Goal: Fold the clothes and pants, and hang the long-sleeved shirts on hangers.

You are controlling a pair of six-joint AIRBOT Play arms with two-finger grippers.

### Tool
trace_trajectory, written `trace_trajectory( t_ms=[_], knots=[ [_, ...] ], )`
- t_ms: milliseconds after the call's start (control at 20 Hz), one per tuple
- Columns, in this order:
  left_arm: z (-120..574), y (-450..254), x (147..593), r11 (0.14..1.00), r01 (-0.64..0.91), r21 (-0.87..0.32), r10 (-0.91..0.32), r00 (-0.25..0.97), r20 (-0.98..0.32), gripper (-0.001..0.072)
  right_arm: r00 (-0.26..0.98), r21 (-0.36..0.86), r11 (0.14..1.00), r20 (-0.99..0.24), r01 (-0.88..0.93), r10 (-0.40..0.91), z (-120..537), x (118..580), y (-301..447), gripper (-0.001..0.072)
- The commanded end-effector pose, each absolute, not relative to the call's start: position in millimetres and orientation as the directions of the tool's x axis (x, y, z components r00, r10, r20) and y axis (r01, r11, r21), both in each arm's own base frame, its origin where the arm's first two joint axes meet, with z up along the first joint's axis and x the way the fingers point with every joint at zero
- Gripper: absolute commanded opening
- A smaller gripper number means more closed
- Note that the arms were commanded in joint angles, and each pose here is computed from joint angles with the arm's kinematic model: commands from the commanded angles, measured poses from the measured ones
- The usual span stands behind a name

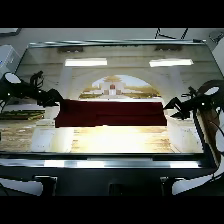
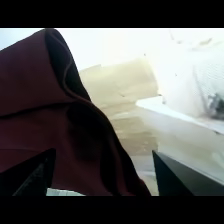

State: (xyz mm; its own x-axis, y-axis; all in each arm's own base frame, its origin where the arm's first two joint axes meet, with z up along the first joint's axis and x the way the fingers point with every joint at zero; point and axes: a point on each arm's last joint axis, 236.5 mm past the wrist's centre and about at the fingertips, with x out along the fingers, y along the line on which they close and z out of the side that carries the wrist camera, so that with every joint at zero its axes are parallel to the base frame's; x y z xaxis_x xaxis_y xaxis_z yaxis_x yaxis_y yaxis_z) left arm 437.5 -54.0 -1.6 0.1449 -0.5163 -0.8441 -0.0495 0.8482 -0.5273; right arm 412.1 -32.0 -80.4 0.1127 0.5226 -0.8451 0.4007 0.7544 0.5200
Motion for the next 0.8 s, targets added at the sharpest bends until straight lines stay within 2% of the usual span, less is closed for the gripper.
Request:
trace_trajectory(
  t_ms=[0, 100, 200, 250, 300, 350, 400, 450, 500, 550, 650, 750],
  knots=[
    [31, -55, 434, 0.852, -0.008, -0.524, -0.513, 0.194, -0.837, 0.0568, 0.071, 0.572, 0.71, -0.796, 0.41, 0.601, -98, 411, -12, 0.0708],
    [43, -65, 432, 0.854, 0.023, -0.52, -0.513, 0.207, -0.833, 0.0567, 0.034, 0.579, 0.707, -0.783, 0.405, 0.622, -110, 410, 6, 0.0692],
    [47, -80, 429, 0.853, 0.057, -0.519, -0.519, 0.198, -0.831, 0.0567, 0.029, 0.574, 0.723, -0.79, 0.383, 0.612, -119, 415, 21, 0.0623],
    [46, -90, 428, 0.852, 0.076, -0.518, -0.523, 0.19, -0.831, 0.0564, 0.034, 0.583, 0.726, -0.788, 0.365, 0.615, -117, 419, 27, 0.0399],
    [46, -100, 429, 0.851, 0.096, -0.517, -0.525, 0.187, -0.83, 0.054, 0.039, 0.602, 0.724, -0.777, 0.338, 0.628, -111, 421, 35, 0.0289],
    [45, -112, 431, 0.849, 0.119, -0.514, -0.528, 0.191, -0.828, 0.0464, 0.042, 0.636, 0.713, -0.754, 0.295, 0.655, -99, 422, 41, 0.0142],
    [43, -125, 435, 0.848, 0.141, -0.511, -0.53, 0.198, -0.825, 0.0385, 0.049, 0.664, 0.698, -0.733, 0.269, 0.679, -84, 424, 47, 0.0074],
    [39, -142, 440, 0.845, 0.168, -0.507, -0.533, 0.209, -0.82, 0.0283, 0.057, 0.678, 0.695, -0.725, 0.241, 0.687, -69, 425, 49, 0.0044],
    [34, -162, 443, 0.841, 0.198, -0.504, -0.539, 0.213, -0.815, 0.0169, 0.079, 0.689, 0.696, -0.719, 0.201, 0.69, -49, 426, 51, 0.0043],
    [28, -188, 446, 0.832, 0.232, -0.505, -0.55, 0.215, -0.807, 0.0085, 0.106, 0.699, 0.694, -0.714, 0.171, 0.693, -30, 427, 53, 0.0043],
    [4, -241, 444, 0.821, 0.243, -0.517, -0.564, 0.2, -0.801, 0.0042, 0.159, 0.711, 0.695, -0.703, 0.11, 0.694, 15, 424, 60, 0.0043],
    [-27, -287, 435, 0.814, 0.207, -0.542, -0.575, 0.164, -0.802, 0.0042, 0.185, 0.716, 0.695, -0.693, 0.063, 0.697, 58, 412, 75, 0.0043]
  ],
)
